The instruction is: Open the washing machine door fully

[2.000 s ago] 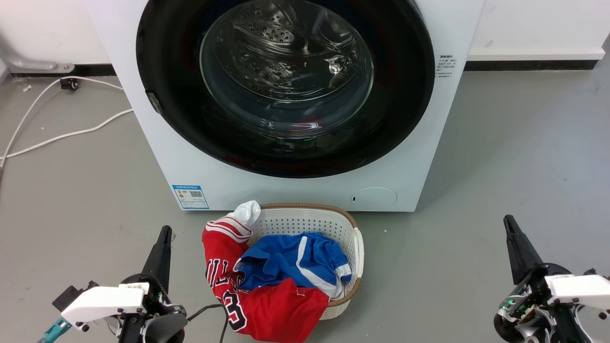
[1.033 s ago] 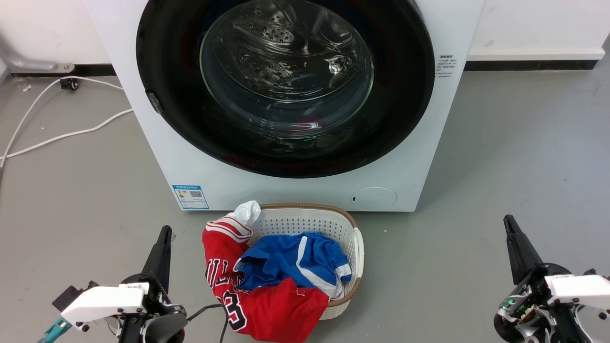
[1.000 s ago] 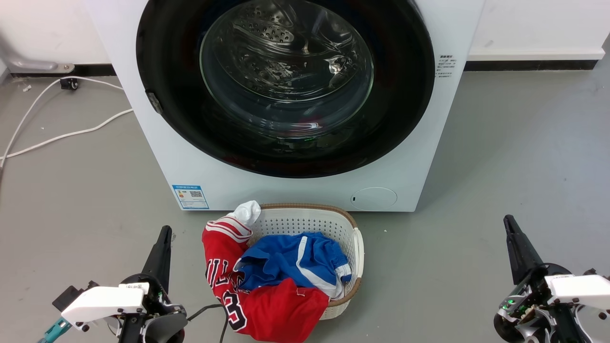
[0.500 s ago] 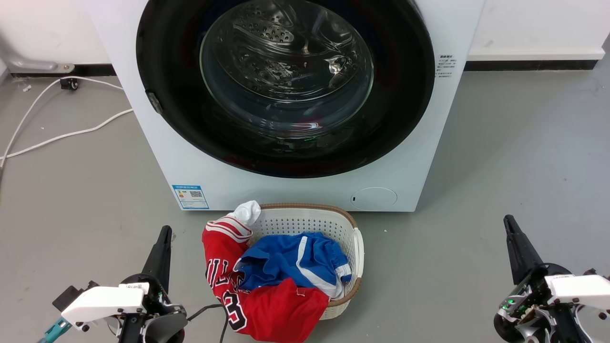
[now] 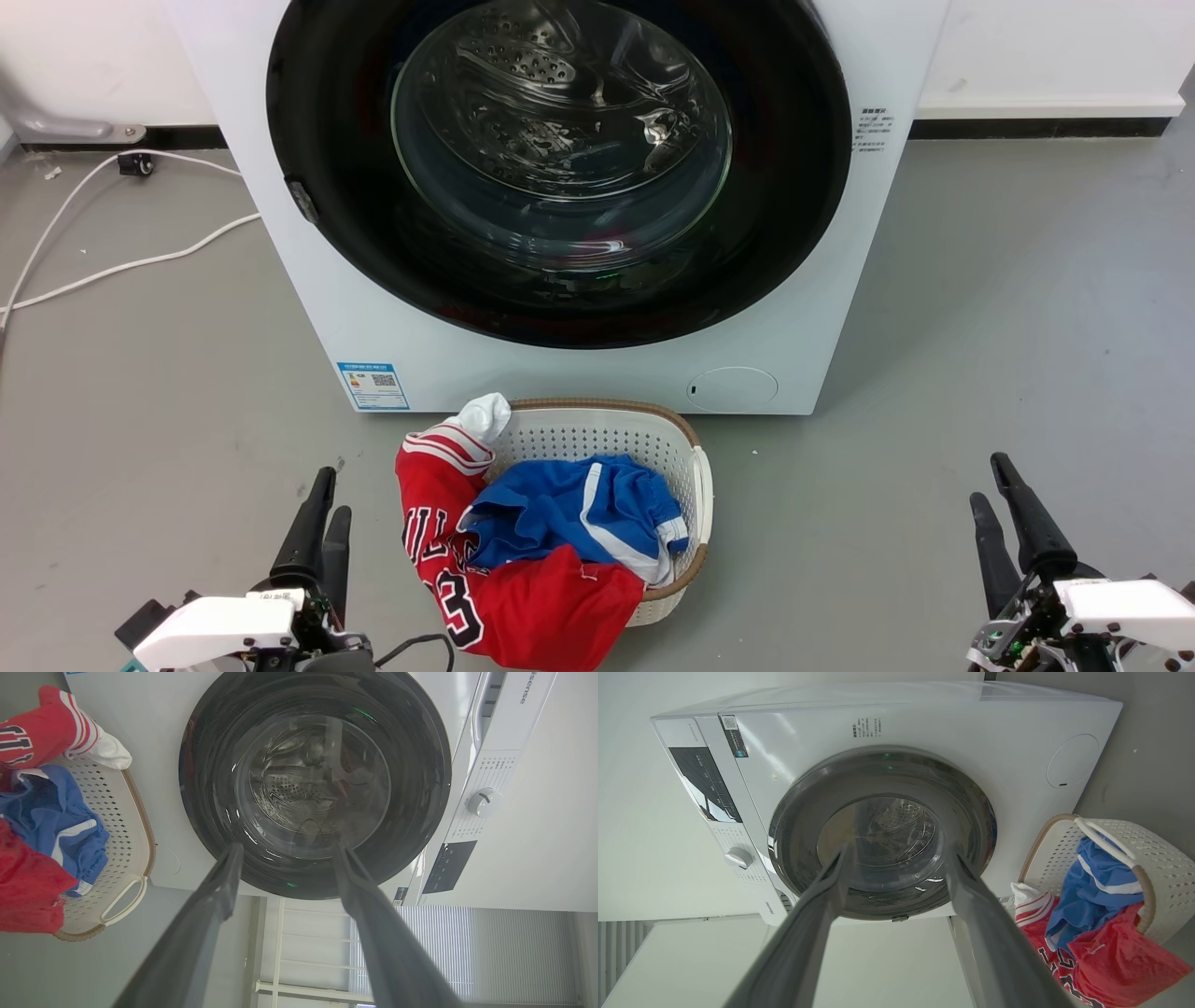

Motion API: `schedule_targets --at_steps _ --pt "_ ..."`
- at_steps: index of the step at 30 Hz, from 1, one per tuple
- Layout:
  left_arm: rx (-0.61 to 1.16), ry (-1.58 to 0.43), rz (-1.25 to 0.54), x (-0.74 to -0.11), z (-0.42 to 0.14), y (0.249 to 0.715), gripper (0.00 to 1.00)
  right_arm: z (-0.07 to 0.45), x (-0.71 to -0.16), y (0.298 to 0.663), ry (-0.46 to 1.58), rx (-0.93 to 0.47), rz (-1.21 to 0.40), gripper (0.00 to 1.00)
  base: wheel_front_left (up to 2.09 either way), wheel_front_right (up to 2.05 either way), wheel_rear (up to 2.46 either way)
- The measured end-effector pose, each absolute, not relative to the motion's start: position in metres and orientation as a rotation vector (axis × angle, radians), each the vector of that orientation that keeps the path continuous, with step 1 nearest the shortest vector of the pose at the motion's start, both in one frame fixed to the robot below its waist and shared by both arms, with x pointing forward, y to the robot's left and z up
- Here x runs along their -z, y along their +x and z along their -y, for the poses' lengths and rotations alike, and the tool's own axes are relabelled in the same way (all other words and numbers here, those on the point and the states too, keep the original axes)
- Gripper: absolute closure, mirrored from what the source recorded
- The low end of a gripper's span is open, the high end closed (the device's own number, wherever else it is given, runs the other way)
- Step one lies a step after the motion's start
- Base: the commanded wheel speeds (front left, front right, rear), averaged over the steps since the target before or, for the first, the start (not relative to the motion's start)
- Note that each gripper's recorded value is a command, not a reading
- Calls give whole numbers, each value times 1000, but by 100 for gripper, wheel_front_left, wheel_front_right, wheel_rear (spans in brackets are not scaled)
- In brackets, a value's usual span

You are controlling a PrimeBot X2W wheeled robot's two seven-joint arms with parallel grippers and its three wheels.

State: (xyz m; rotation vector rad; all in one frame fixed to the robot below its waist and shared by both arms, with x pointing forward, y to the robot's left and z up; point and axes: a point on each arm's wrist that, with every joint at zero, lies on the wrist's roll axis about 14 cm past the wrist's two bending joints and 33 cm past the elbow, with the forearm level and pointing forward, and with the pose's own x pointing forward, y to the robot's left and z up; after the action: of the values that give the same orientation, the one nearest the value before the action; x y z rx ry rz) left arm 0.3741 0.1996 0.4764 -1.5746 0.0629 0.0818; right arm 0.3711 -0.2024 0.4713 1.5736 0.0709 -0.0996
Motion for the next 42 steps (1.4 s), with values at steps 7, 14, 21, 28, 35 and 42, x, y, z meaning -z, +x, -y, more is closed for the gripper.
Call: schedule_targets --at_steps 7,14,21,28,35,42 --pt "-89 -1488 -37 -483 -203 376 0 208 -478 372 1477 106 -40 0 0 0 0" --pt "-84 -1349 -20 -494 -203 379 0 212 -488 372 1315 94 -10 0 0 0 0" --pt "-84 -1191 -25 -500 -199 379 0 207 -506 375 1134 52 26 0 0 0 0" --pt "-76 -1029 -29 -504 -192 379 0 199 -515 373 960 17 39 0 0 0 0" --pt "-75 -890 -27 -506 -187 378 0 195 -522 371 805 -2 61 0 0 0 0" --pt "-81 -755 -25 -505 -185 377 0 192 -527 370 674 -16 76 0 0 0 0"
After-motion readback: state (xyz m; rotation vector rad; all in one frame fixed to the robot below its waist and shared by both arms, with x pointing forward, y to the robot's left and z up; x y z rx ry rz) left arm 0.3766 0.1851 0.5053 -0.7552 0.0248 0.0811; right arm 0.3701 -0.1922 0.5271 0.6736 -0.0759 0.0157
